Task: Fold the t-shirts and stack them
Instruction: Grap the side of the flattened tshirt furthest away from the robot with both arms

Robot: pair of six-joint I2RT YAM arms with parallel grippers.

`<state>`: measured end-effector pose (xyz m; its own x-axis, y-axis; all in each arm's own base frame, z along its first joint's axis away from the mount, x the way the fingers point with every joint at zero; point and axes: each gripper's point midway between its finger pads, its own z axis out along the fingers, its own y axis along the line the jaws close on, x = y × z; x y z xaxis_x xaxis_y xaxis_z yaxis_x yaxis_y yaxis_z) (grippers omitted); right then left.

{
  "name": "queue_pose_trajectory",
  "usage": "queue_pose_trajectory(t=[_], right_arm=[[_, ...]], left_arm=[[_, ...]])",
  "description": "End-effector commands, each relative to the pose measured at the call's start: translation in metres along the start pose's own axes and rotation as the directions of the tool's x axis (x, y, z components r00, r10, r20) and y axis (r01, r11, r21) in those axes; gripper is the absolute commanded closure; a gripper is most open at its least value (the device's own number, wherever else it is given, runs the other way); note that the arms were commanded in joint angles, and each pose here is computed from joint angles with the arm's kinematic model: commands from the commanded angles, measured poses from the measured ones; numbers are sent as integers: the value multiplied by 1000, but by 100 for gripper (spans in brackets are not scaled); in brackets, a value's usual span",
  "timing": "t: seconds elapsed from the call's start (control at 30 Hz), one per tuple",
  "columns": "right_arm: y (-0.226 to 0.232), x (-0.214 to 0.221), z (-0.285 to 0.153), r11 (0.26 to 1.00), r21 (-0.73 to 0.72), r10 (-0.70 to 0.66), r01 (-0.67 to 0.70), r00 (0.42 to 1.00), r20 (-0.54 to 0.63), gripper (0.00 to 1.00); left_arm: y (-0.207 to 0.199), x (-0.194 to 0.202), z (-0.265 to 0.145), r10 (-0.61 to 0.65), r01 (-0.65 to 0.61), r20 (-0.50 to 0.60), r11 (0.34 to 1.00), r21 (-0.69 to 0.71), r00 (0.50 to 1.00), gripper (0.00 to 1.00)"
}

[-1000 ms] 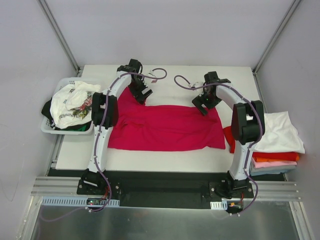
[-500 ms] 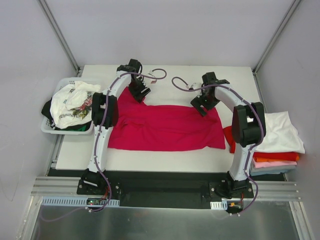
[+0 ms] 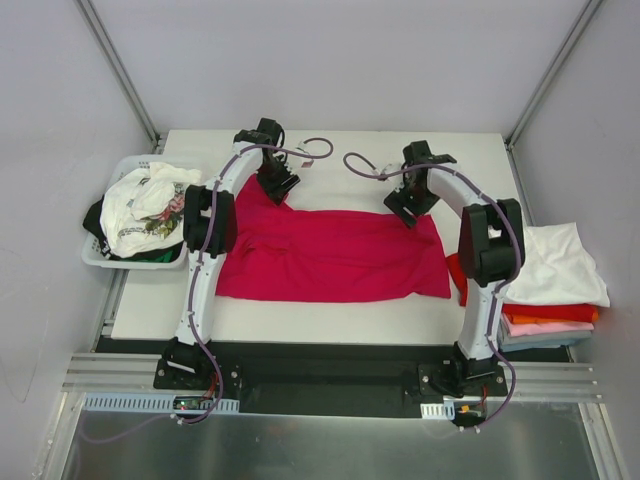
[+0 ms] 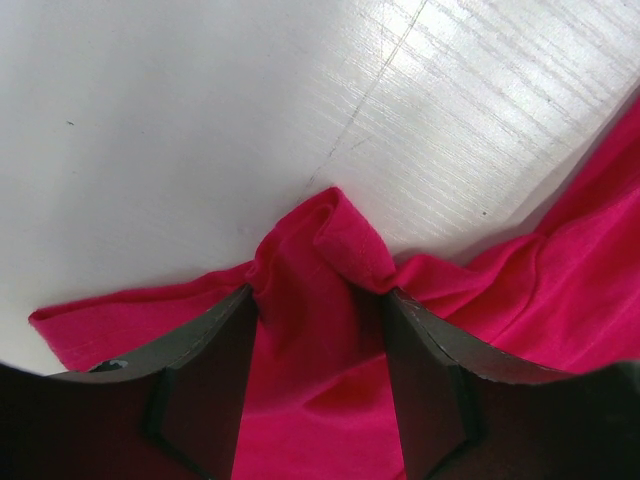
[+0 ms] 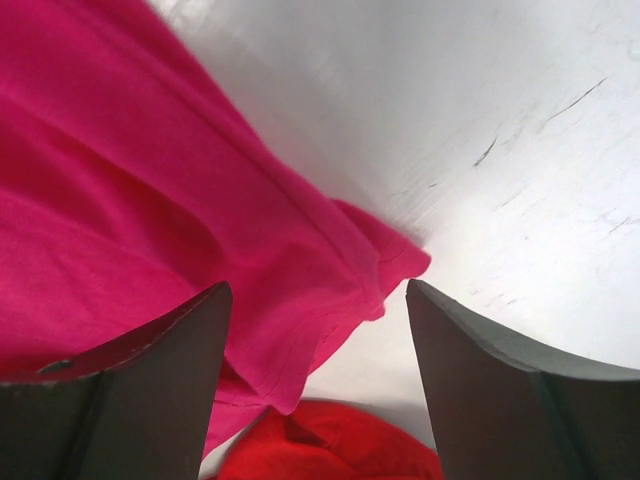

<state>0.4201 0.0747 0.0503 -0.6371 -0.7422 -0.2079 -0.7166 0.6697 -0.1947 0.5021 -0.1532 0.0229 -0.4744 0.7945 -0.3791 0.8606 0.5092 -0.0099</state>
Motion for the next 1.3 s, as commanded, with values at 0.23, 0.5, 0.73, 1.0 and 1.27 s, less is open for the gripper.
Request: queue_pose_trajectory(t=[0.23,0.5,0.73,1.0,1.27], right_arm=[[-22,-4,6,999,-37,-3,3,1000,-10,27],[-17,-6,14,997,-81,-1,1,1000,-3,47],[-12,-8,17,994,-113,-3,3,1000,2,55],[-8,-7,21,991,-137,-5,5,1000,-2,70],[-9,-3,18,992,-122,-4,2,1000,-11,99]], left_arm=[[-27,32,17,-47,59,-121,993,102,992,49],[-27,33,16,-42,55,-124,993,101,991,49],[-28,34,15,-31,44,-129,994,101,991,50],[-27,33,15,-31,44,-127,994,98,991,52],[-27,34,17,-40,52,-126,994,94,991,61]])
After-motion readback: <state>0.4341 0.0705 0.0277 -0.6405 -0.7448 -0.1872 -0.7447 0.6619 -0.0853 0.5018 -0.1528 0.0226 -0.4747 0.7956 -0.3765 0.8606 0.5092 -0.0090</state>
